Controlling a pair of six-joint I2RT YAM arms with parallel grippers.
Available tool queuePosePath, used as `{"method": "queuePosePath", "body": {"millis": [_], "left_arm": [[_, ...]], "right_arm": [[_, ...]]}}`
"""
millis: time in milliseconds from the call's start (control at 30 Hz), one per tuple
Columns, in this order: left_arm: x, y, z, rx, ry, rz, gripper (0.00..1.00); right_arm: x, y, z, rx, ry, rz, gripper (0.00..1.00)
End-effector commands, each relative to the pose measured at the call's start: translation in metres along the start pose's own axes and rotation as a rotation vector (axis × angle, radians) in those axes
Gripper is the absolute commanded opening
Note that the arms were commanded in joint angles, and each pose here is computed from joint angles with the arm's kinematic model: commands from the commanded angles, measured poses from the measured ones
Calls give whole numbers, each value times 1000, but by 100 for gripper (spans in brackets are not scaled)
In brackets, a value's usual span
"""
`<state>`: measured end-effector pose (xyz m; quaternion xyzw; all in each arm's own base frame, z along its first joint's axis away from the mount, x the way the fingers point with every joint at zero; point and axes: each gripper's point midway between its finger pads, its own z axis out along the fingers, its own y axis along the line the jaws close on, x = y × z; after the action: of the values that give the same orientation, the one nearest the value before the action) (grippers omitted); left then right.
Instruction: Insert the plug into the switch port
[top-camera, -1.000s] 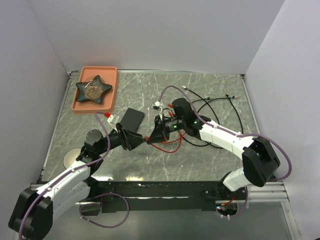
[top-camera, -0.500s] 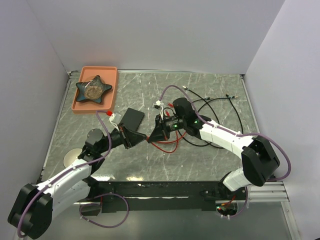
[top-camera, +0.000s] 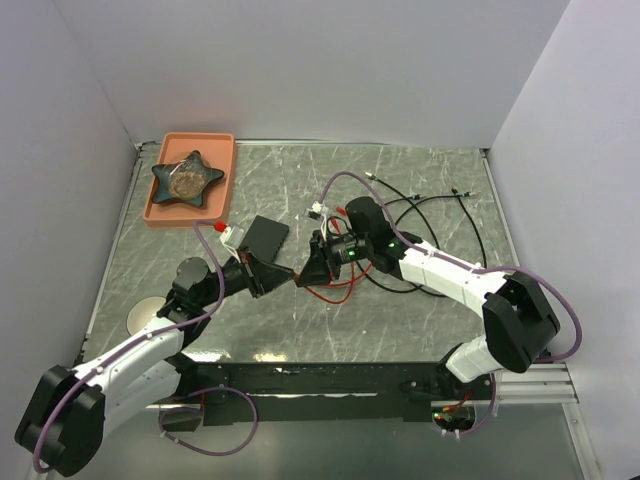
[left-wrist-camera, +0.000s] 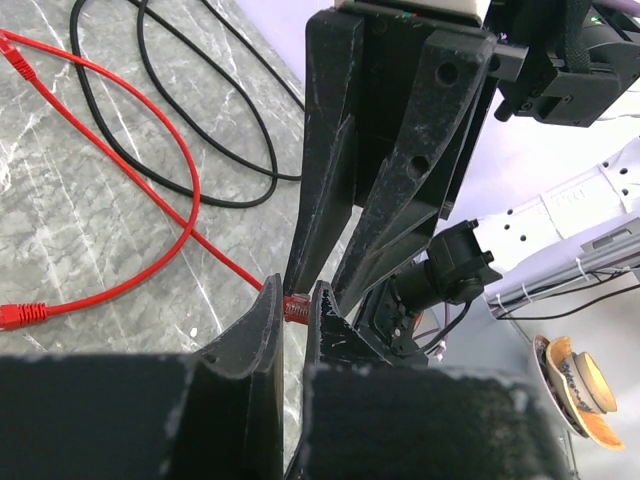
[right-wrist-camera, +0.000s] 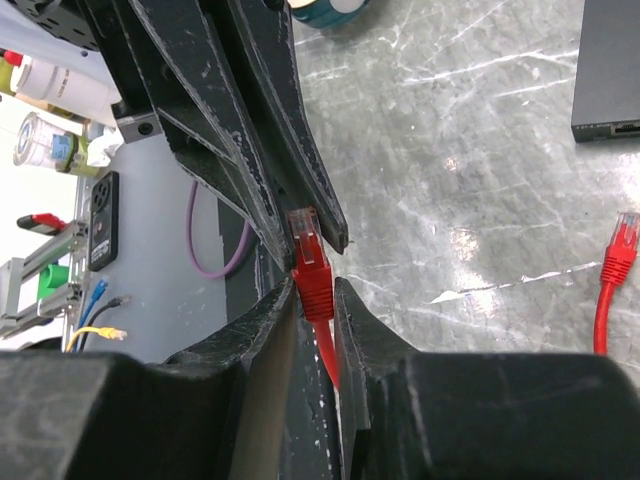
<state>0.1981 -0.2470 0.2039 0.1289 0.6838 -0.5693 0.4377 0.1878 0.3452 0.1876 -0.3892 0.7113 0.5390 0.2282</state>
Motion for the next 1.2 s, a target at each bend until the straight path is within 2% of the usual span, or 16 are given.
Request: {"method": "queuePosePath", "body": {"millis": [0, 167, 233, 300, 333, 467, 533, 567, 600, 700, 733, 900, 967, 1000, 1033, 1167], "left_arm": [[-22, -14, 3, 33, -65, 67, 1], [-23, -15, 2, 35, -70, 69, 1], [-22, -16, 2, 39, -65, 68, 1], [-22, -16, 2, 41, -65, 69, 1], [-21, -16, 2, 41, -63, 70, 1], [-20, -15, 3, 35, -50, 69, 4], [-21, -15, 3, 28, -52, 75, 20], [-22, -12, 3, 13, -56, 79, 25], [-22, -11, 2, 3, -54, 79, 38], [-26, -6, -1, -45, -76, 80, 69], [-28, -5, -2, -59, -84, 84, 73], [-46, 3, -13, -165, -165, 95, 86], [-48, 16, -20, -261, -183, 66, 90], [-61, 27, -25, -348, -241, 62, 91], [-55, 41, -31, -428, -226, 32, 92], [-65, 76, -55, -674, -293, 2, 96]], "right_arm": [[1, 3, -1, -7, 3, -22, 29], [4, 4, -1, -16, 11, -23, 29], [3, 3, -1, -12, 2, -27, 20], [4, 4, -1, -7, 0, -18, 3], [0, 3, -1, -9, -17, -36, 0], [-5, -2, -2, 40, -43, -29, 0], [-9, -10, -3, 92, -56, -23, 0], [-18, -12, -5, 120, -70, -28, 0], [-15, -17, -6, 153, -52, -3, 0], [-31, -33, -11, 240, -78, 30, 0], [-41, -40, -17, 256, -101, 46, 0], [-49, -70, -24, 272, -115, 187, 0], [-45, -82, -26, 337, -88, 195, 0], [-43, -92, -30, 394, -85, 202, 0], [-36, -96, -32, 428, -62, 219, 0], [-23, -112, -47, 568, -24, 176, 0]]}}
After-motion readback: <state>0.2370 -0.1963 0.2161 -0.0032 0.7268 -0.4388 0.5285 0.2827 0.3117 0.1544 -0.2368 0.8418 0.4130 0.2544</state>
